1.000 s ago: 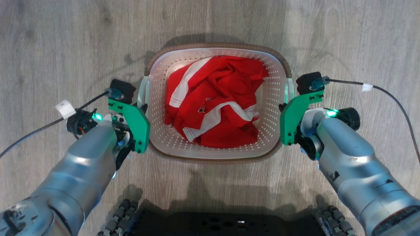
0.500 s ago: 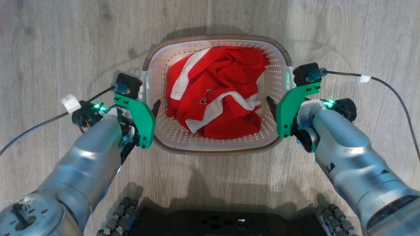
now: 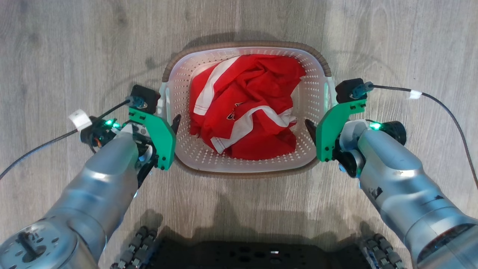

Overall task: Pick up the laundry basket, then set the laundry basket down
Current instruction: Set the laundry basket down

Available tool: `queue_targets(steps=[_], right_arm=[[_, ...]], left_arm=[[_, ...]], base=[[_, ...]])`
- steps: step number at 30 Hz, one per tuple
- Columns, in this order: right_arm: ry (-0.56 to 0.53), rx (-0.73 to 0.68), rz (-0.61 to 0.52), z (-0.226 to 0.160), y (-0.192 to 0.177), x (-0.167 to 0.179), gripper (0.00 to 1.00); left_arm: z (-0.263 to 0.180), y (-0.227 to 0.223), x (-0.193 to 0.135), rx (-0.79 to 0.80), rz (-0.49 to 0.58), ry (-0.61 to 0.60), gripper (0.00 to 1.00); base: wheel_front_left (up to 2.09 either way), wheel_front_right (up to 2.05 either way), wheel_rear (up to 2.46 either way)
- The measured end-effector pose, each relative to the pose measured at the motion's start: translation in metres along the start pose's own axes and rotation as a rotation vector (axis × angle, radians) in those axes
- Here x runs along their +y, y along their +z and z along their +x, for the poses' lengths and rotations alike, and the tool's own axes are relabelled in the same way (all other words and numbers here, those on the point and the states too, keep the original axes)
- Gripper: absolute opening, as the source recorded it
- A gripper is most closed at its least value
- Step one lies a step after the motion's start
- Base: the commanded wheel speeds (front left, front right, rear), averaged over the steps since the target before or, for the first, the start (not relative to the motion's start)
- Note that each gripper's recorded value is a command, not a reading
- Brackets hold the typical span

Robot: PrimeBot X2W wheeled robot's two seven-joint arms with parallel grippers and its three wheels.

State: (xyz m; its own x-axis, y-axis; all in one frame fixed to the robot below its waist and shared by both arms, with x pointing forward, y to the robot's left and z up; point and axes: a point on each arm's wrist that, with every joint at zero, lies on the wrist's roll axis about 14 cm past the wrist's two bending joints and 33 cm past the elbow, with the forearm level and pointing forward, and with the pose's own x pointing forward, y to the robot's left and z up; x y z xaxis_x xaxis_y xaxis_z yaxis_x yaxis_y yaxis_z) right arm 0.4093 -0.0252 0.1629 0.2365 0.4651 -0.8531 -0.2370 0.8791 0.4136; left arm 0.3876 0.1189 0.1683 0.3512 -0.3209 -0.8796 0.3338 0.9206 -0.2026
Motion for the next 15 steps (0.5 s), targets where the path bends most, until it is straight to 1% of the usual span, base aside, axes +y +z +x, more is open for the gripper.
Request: queue_targets(steps=[10, 15], right_arm=[[0.008, 0.028, 0.023, -0.0011, -0.0065, 0.0027, 1.00], [0.012, 0.029, 0.008, -0.0035, -0.0062, 0.0057, 1.00]], left_arm=[[-0.0018, 0.0025, 0.0023, -0.016, 0.002, 0.011, 1.00], [-0.0040, 0.0057, 0.0027, -0.024, 0.005, 0.014, 1.00]], base=[[0.00, 0.00, 0.00], [0.00, 0.00, 0.00]])
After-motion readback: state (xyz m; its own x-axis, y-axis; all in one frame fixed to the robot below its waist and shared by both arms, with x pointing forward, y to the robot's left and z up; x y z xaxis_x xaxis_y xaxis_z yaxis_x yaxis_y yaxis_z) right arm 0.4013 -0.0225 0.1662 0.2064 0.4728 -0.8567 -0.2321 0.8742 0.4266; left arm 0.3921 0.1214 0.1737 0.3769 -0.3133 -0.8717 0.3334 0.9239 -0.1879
